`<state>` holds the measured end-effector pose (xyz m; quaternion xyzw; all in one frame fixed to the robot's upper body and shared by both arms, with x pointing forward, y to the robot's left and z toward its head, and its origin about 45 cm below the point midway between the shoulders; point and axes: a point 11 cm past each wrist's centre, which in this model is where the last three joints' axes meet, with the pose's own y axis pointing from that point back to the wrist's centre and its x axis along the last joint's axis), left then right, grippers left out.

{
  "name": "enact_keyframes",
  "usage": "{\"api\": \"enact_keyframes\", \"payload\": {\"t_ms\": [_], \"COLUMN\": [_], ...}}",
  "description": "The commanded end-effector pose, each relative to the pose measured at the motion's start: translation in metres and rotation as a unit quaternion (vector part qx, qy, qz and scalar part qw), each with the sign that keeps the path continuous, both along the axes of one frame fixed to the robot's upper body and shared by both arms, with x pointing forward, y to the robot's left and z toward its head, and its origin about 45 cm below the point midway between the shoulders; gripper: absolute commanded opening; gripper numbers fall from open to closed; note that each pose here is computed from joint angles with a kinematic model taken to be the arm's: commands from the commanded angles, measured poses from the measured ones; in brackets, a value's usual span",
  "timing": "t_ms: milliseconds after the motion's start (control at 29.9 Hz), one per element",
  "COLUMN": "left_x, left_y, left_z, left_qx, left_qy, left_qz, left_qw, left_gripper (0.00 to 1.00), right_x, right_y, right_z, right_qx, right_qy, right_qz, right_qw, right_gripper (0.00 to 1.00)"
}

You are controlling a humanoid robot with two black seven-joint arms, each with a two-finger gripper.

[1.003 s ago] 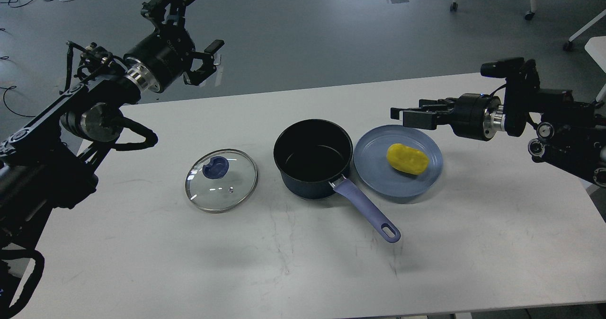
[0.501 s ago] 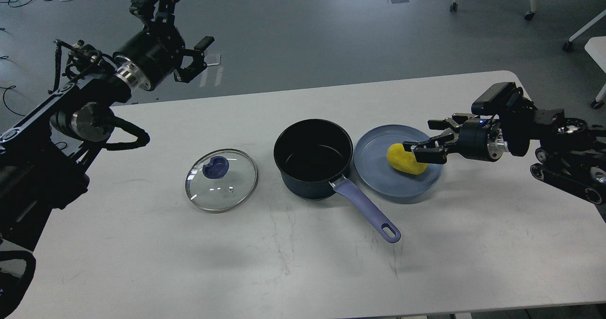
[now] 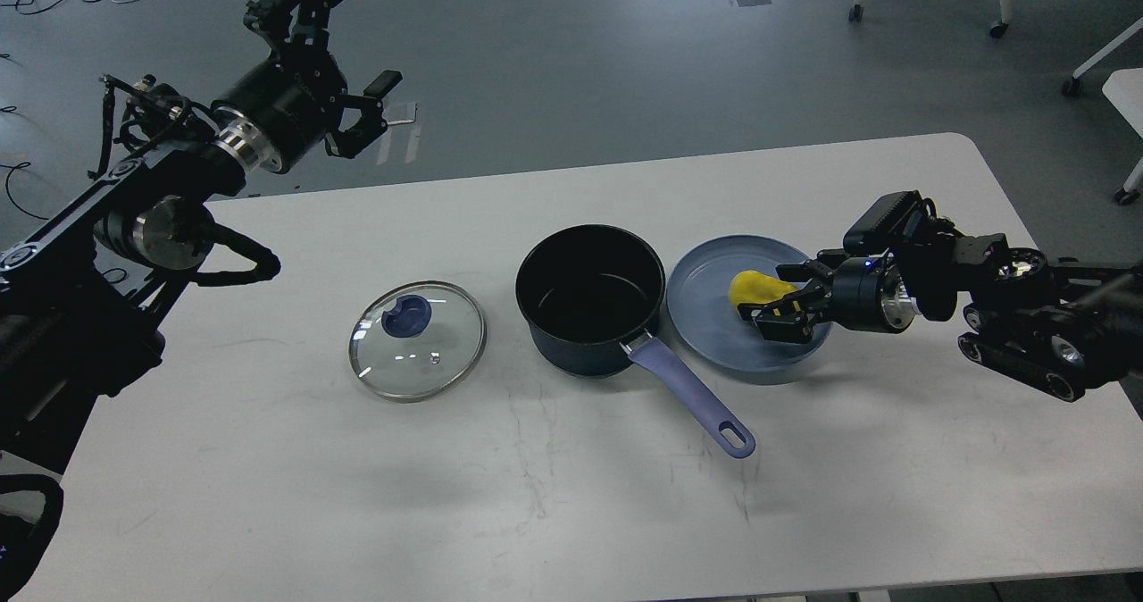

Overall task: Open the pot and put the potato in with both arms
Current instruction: 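Grasp the potato with the right gripper and carry it over the pot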

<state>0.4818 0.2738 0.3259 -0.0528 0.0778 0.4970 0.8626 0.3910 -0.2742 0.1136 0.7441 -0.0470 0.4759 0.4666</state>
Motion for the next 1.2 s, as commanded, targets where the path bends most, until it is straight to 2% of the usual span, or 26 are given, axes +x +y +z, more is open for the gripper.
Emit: {"api": "enact_keyframes", "payload": {"t_ms": [0,234,468,602,702,902,936,969,1003,1103,1170], "left_x": [0.000,0.000,0.000,0.000,0.000,0.000,0.000,0.000,0.000,0.000,0.000], "left_y": [0.001,-0.001,0.007,0.007,0.007,0.010,0.011,0.011,0.012,0.011,0.011], "left_z": [0.000,0.003,0.008,0.008,0.009,0.010,0.010,0.010,0.010,0.010,0.011], "left_qx": [0.002,-0.002,0.003,0.001,0.000,0.002,0.004,0.004,0.004,0.003,0.003], "left_qy": [-0.006,-0.009,-0.013,-0.014,-0.015,-0.015,-0.015,-0.015,-0.015,-0.016,-0.016], "left_qz": [0.000,-0.005,0.001,0.000,0.001,0.004,0.005,0.005,0.005,0.005,0.005], "left_qw": [1.000,1.000,1.000,1.000,1.000,1.000,1.000,1.000,1.000,1.000,1.000], "left_gripper": [0.98,0.98,0.98,0.99,0.98,0.98,0.98,0.98,0.99,0.98,0.98], "right_x": [0.003,0.024,0.058,0.060,0.052,0.041,0.037,0.034,0.031,0.030,0.031], "right_y": [-0.001,0.017,0.048,0.078,0.120,0.155,0.165,0.170,0.177,0.176,0.176], "right_z": [-0.001,0.029,0.098,0.101,0.095,0.066,0.062,0.059,0.058,0.055,0.057], "right_qx": [-0.007,0.021,0.064,0.082,0.098,0.080,0.076,0.075,0.077,0.074,0.087], "right_qy": [-0.004,-0.056,-0.132,-0.132,-0.121,-0.095,-0.088,-0.084,-0.080,-0.067,-0.057], "right_qz": [0.000,0.015,0.037,0.055,0.089,0.119,0.130,0.136,0.141,0.136,0.123], "right_qw": [1.000,0.998,0.989,0.986,0.984,0.985,0.985,0.984,0.984,0.986,0.987], "right_gripper": [0.11,0.05,0.05,0.05,0.05,0.07,0.20,0.29,0.51,0.99,1.00]}}
